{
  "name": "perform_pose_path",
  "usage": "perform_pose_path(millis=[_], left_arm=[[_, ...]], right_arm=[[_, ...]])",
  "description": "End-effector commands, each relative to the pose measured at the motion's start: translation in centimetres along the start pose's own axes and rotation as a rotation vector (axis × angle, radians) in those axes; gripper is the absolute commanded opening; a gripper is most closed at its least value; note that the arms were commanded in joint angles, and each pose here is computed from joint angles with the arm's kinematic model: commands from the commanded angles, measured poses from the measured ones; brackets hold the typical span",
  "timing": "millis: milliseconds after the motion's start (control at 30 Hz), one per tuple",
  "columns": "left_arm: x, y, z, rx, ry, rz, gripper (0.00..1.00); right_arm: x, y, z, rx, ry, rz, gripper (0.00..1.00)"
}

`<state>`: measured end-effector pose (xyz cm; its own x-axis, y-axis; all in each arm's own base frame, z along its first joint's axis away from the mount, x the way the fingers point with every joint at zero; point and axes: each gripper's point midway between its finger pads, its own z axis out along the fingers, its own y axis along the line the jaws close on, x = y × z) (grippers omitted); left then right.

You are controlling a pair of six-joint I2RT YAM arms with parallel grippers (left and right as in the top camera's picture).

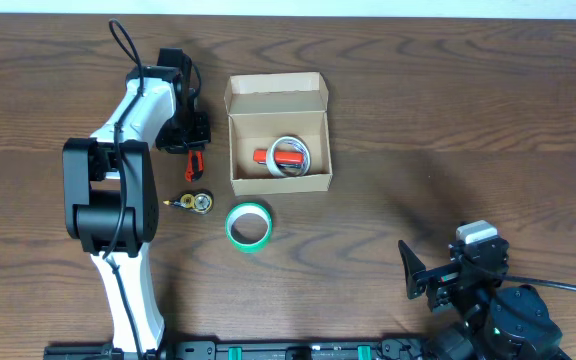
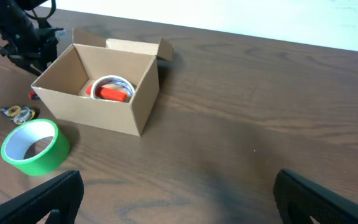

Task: Pack container
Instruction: 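Lift the box cutter with the left gripper and carry it into the box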

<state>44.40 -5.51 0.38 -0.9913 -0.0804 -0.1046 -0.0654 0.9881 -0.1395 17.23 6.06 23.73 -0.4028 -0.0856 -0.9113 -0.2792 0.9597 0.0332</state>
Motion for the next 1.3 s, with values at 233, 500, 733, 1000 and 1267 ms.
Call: perform_pose_path(millis=[233,500,733,1000,1267], left_arm=[[-2.6,-0.7,-7.7,0.001,-0.191,0.009,0.22],[-3.0,-2.6,-13.4,0.029,-0.316,0.047,0.22],[-1.9,-7.1,-17.5,0.074,-0.405,0.140,0.22],[0.1,-12.8,-18.5,0.147,-0.413,0.165,0.22],[1.5,-18.5,-18.7,0.244,-0.430,0.090,0.19]], right_arm=[[0.0,-0.1,-0.1,0.003,-0.005,0.010,0.99],[0.0,-0.1,-0.1,0.003,-0.005,0.010,0.99],[0.0,-0.1,-0.1,0.003,-0.005,0.010,0.99],[0.0,-0.1,-0.1,0.003,-0.005,0.010,0.99],[0.0,-0.1,-0.1,0.003,-0.005,0.010,0.99]])
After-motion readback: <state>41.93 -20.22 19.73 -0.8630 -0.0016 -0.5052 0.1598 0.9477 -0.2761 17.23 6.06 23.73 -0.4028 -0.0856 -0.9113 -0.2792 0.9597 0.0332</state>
